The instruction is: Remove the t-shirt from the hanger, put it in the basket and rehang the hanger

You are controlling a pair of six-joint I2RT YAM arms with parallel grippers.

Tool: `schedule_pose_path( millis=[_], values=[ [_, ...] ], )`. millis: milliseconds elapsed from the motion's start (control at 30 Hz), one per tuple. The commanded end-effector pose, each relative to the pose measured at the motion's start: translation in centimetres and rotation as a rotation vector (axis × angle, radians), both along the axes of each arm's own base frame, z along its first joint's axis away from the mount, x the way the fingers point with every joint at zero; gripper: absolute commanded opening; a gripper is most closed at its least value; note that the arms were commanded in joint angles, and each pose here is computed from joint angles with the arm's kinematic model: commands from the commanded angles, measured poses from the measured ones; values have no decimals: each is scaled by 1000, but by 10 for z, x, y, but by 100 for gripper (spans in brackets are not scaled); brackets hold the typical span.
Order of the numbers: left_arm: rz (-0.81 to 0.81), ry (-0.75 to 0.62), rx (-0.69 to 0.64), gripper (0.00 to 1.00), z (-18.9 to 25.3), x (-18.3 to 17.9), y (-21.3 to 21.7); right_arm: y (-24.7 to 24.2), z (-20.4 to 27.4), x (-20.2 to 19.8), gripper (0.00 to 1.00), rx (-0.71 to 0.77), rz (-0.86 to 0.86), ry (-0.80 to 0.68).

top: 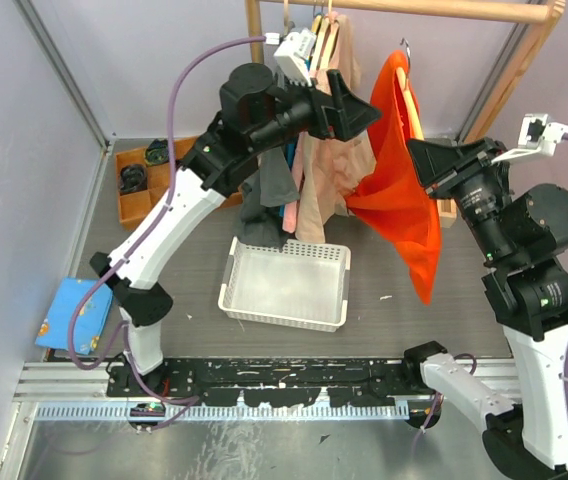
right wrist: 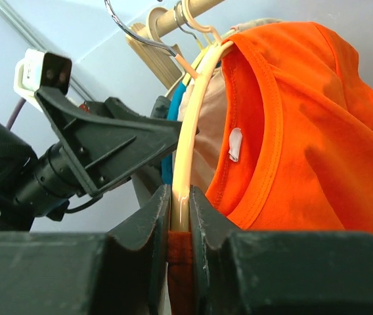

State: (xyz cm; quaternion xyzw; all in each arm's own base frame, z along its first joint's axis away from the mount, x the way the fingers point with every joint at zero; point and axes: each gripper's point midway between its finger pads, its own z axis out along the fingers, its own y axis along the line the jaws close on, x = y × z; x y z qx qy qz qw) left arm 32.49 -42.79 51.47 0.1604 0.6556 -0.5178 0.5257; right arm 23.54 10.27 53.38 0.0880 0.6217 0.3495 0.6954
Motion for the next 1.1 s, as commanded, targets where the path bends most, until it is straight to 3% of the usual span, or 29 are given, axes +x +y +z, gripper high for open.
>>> schedule_pose_path(
  millis=[0,667,1067],
  values=[
    [9,-4,-46,98,18,-1,-10,-8,33,-16,1,30,-18,-150],
    [-15,30,-88,100,0,1,-51,-18,21,-34,1,31,-39,-156],
    [-14,22,-134,95,6,-1,-64,-20,23,-44,0,27,-34,-158]
  ],
)
